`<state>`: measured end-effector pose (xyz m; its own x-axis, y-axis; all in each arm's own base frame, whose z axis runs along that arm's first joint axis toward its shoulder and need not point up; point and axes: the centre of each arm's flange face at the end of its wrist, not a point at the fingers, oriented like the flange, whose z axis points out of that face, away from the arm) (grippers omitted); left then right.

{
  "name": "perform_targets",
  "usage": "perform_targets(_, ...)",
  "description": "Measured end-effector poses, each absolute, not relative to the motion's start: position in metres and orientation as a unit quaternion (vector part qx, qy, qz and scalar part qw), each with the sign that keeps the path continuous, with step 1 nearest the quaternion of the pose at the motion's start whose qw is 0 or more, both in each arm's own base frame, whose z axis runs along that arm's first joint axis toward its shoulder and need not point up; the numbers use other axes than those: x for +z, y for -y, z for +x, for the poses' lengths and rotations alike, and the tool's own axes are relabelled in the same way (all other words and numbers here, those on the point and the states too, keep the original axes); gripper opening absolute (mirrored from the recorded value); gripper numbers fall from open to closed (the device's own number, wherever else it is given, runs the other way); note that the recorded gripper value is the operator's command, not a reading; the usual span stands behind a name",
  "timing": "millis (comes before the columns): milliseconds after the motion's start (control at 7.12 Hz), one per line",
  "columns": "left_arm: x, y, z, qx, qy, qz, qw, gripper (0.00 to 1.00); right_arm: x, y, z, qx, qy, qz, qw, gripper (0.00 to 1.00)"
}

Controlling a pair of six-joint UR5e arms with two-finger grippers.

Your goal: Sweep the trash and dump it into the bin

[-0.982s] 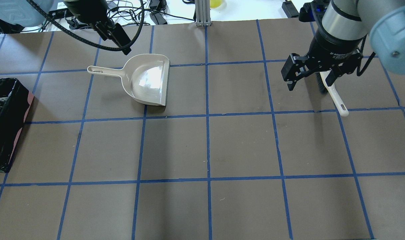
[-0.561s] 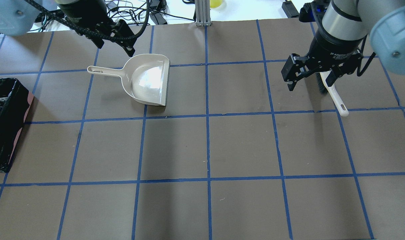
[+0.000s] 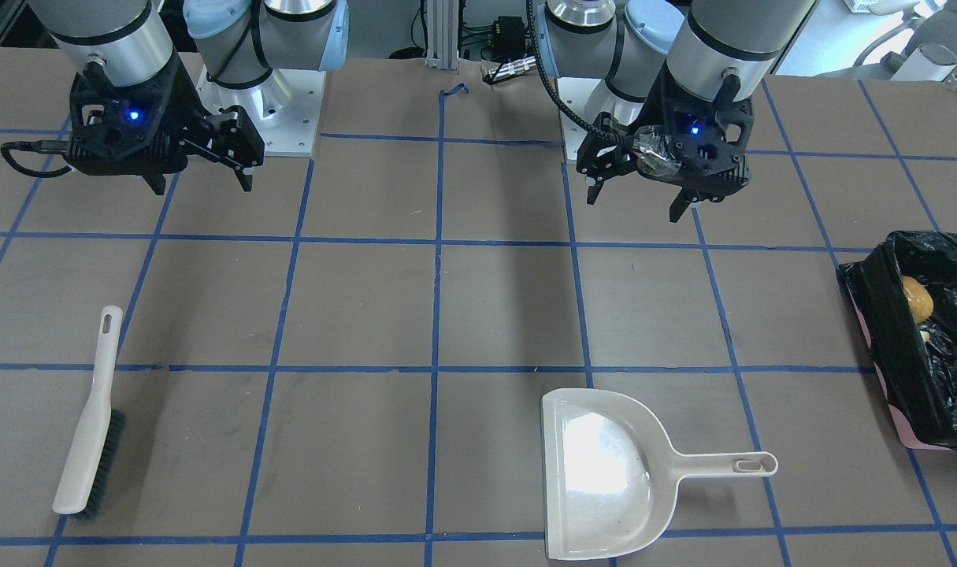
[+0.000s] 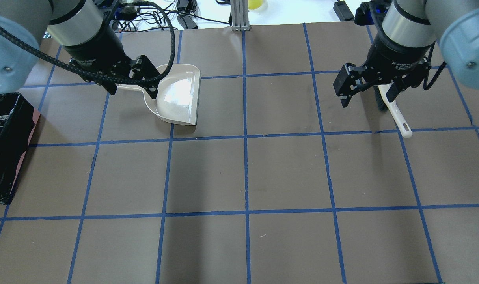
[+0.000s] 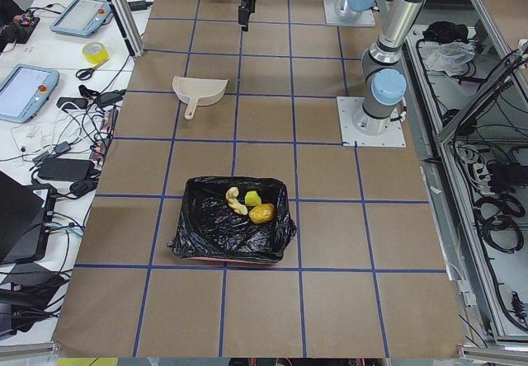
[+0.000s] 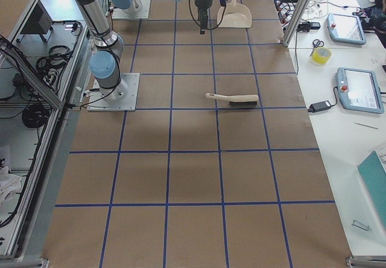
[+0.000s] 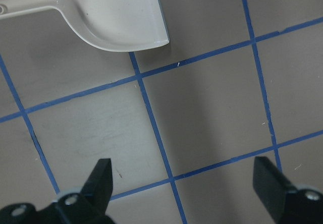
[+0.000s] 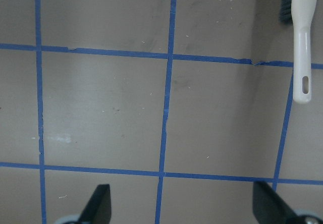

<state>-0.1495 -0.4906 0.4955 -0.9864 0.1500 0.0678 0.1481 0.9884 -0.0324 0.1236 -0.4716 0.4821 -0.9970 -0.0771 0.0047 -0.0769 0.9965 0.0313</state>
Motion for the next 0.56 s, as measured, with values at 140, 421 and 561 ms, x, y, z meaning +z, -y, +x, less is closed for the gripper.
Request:
perform_targets(140,0.495,0.486,-0.149,0.011,0.998,-0.052,0.031,1.00,0.482,0.472,0.124,-0.016,0.999,0.039,0.003,1.00)
perform_targets(421,0.491,0.477,-0.144,0.006,0.999,-0.038,0.011,1.00,0.481,0.472,0.124,-0.017,0.999,0.039,0.003,1.00)
perform_targets(561,0.490,0.472,-0.142,0.006,0.999,-0.035,0.005,1.00,0.481,0.472,0.124,-0.017,0.999,0.039,0.003,1.00)
